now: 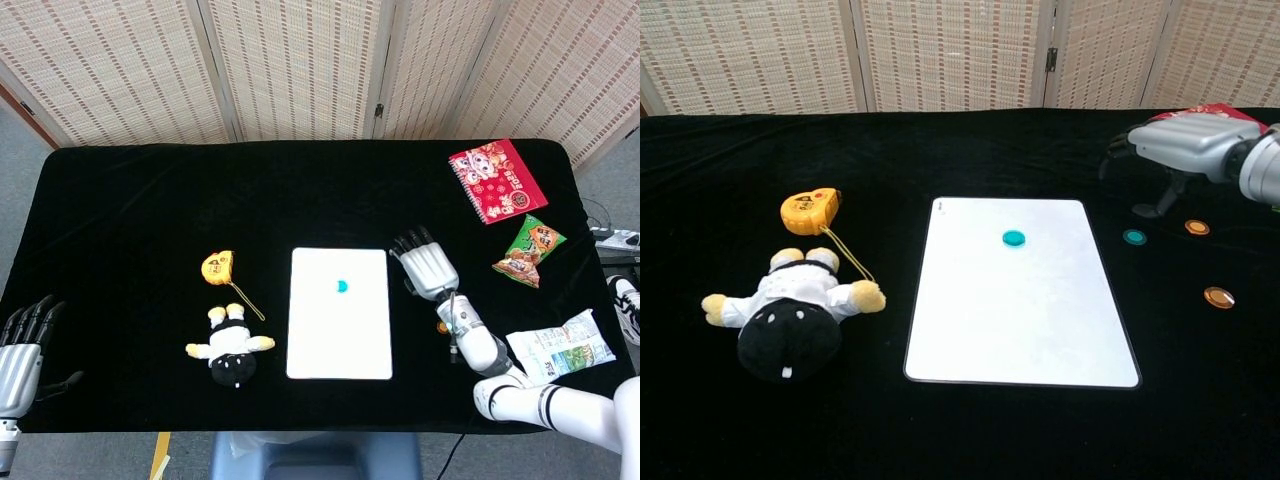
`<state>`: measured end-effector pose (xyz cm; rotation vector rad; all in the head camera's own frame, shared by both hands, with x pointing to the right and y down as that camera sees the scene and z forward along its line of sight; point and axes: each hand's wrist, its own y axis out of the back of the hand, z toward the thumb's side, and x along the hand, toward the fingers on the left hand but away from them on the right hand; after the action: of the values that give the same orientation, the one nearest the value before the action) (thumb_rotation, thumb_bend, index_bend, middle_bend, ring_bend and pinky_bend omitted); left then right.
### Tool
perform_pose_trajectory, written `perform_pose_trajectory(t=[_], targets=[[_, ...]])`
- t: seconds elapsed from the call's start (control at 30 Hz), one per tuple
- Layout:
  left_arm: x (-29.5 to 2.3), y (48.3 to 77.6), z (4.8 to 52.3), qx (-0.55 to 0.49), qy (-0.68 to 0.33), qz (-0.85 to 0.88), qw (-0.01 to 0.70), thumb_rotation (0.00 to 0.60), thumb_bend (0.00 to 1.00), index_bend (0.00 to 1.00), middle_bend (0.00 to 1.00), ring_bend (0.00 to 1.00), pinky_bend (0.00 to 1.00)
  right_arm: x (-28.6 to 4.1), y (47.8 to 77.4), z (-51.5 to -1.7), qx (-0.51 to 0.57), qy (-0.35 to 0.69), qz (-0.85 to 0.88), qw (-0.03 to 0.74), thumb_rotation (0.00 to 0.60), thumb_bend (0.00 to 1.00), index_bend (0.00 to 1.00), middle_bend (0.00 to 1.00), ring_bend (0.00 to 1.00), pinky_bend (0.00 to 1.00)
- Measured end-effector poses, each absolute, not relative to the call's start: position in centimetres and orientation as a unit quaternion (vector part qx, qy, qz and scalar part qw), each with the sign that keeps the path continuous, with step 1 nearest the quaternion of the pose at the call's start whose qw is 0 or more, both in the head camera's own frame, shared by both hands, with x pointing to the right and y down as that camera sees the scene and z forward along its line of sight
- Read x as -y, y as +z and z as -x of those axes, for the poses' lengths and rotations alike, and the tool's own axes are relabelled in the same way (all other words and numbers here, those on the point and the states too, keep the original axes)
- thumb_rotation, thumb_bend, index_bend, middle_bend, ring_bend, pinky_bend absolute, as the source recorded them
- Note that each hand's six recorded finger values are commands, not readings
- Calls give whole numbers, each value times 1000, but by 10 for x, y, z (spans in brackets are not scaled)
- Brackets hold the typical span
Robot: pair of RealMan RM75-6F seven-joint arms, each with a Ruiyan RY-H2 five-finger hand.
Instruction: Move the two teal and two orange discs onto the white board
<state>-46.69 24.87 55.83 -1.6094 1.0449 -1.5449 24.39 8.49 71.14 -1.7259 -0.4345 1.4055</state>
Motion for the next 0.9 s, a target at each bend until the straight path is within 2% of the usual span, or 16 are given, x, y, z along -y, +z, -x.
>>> perform_pose_trajectory(t=[0.17, 0.43, 0.9], targets=[[-248, 557, 465, -400, -590, 617, 334, 600, 130, 0, 0, 5, 0, -95, 727, -266, 167, 580, 684, 410, 600, 301, 282, 118, 61, 0], [-249, 555, 465, -400, -590, 616, 334, 600, 130, 0, 0, 4, 0, -107, 751, -271, 162, 587, 688, 396, 600, 301, 310, 124, 59, 0], [-249, 554, 465, -400, -591, 616, 333, 600, 130, 0, 0, 4, 0, -109, 761, -262, 159, 582, 687, 404, 600, 301, 366, 149, 56, 0]])
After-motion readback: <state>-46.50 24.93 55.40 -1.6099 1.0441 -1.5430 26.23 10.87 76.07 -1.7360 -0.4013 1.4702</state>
